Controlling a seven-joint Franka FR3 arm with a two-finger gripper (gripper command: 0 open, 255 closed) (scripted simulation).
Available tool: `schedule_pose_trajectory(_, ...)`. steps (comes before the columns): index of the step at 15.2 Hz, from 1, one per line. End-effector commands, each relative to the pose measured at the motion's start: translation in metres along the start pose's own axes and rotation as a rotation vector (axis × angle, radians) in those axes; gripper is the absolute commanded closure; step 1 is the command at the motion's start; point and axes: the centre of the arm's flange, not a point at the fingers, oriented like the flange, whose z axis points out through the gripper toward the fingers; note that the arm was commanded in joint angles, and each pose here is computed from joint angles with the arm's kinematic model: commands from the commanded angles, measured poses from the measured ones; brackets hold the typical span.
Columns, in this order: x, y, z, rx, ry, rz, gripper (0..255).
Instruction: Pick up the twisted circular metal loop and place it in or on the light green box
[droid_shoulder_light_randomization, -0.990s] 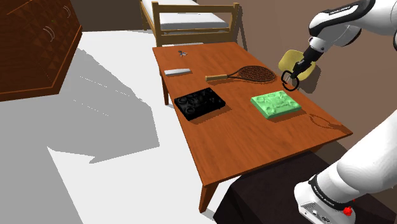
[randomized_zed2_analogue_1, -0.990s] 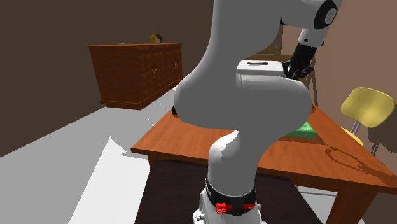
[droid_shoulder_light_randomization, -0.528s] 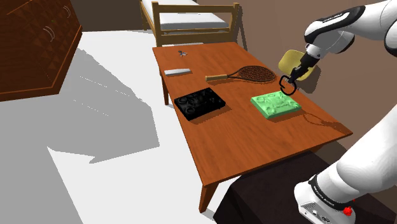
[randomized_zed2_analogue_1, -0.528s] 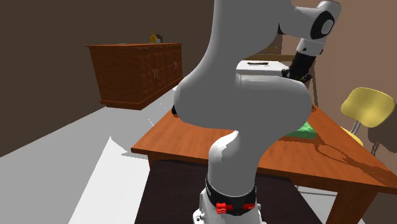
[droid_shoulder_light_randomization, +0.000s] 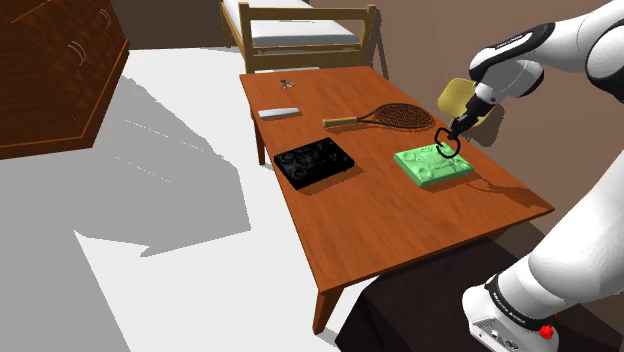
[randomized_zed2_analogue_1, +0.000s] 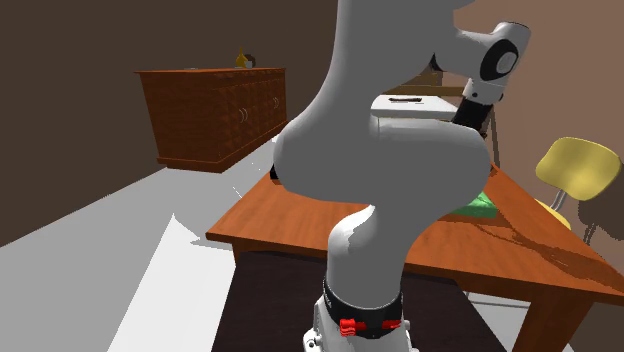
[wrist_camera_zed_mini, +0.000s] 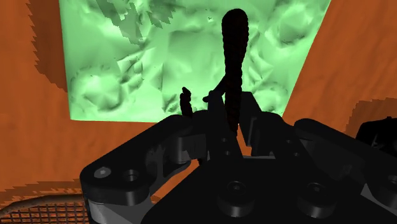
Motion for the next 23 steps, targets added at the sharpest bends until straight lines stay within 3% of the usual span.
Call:
schedule_pose_trajectory(1,-0.002,0.003,0.011,0.000,0.000,0.000,255)
schedule_pose_trajectory(6,-0.005,0.008,0.037,0.000,0.000,0.000,255)
schedule_pose_trajectory(13,-0.005,0.008,0.037,0.000,0.000,0.000,255)
schedule_pose_trajectory(14,-0.005,0.008,0.037,0.000,0.000,0.000,0)
schedule_pose_trajectory(19,-0.005,0.008,0.037,0.000,0.000,0.000,0)
schedule_pose_trajectory(23,-0.005,0.008,-0.013,0.000,0.000,0.000,0)
